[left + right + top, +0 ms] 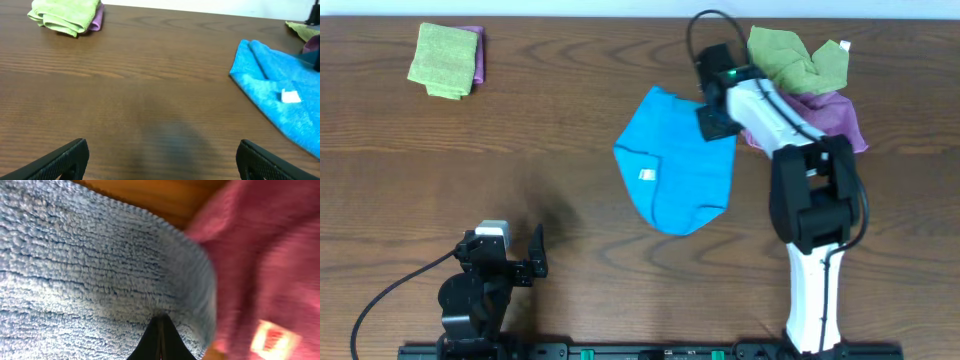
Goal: Fold the cloth
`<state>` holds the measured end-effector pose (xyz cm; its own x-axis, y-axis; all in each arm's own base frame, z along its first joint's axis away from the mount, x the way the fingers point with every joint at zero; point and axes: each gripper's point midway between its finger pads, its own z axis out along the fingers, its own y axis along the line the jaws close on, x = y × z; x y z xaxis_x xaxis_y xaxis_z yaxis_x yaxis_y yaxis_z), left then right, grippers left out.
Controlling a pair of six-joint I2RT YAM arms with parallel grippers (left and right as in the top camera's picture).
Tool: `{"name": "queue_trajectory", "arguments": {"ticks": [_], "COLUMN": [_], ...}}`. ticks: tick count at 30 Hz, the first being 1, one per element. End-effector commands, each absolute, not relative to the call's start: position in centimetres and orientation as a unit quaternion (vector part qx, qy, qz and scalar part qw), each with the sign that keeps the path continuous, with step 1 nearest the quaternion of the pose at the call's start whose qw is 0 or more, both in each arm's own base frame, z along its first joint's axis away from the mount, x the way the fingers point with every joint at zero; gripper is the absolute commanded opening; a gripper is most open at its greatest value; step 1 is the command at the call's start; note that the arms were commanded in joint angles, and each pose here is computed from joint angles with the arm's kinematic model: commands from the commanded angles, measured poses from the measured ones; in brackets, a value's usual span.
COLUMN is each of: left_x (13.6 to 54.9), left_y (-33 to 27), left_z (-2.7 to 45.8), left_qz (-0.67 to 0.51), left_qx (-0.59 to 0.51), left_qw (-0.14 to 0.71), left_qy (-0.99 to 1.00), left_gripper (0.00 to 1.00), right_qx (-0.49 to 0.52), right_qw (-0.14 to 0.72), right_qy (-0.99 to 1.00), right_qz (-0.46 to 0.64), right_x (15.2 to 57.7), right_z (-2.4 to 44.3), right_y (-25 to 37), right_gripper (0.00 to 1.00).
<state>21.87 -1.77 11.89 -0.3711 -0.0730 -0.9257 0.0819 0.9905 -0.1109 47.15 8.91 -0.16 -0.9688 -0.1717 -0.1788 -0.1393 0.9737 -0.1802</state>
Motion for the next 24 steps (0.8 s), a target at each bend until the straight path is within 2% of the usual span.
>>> {"name": "queue_trajectory", "arguments": {"ticks": [1,6,7,8,9,13,15,19,24], "left_x": [21.8,21.8,21.8,21.8,21.8,21.8,21.8,21.8,21.8], "left_y": [-2.0,-2.0,-2.0,-2.0,-2.0,-2.0,-2.0,-2.0,-2.0], "left_z": [11.0,11.0,11.0,11.0,11.0,11.0,11.0,11.0,11.0], "left_qz": [-0.069,-0.069,-0.069,-0.069,-0.069,-0.069,-0.069,-0.069,-0.069], "left_qx": [0.014,0.014,0.014,0.014,0.014,0.014,0.014,0.014,0.014], "left_qw": [0.553,0.553,0.553,0.553,0.553,0.553,0.553,0.553,0.553], "left_qy": [0.830,0.830,0.830,0.830,0.830,0.830,0.830,0.830,0.830], "left_gripper": [0.95,0.96,0.96,0.95,0.95,0.95,0.95,0.95,0.95], "right_qx": [-0.063,-0.064,-0.066,-0.068,-0.069,-0.070,-0.070,-0.067,-0.054], "right_qw": [0.056,0.052,0.049,0.044,0.038,0.033,0.045,0.081,0.146], "right_qy": [0.991,0.992,0.992,0.993,0.994,0.996,0.996,0.994,0.982], "right_qz": [-0.100,-0.098,-0.091,-0.082,-0.071,-0.035,-0.030,-0.042,-0.107], "right_x": [45.7,45.5,45.4,45.2,45.0,45.1,45.5,46.2,46.3], "right_z": [-3.1,-3.0,-2.9,-2.7,-2.5,-0.4,1.4,6.0,12.9], "right_y": [7.8,8.0,8.3,8.7,9.1,10.6,10.9,10.4,7.8], "right_gripper": [0.01,0.01,0.20,0.61,0.75,0.88,0.92,0.92,0.87]}}
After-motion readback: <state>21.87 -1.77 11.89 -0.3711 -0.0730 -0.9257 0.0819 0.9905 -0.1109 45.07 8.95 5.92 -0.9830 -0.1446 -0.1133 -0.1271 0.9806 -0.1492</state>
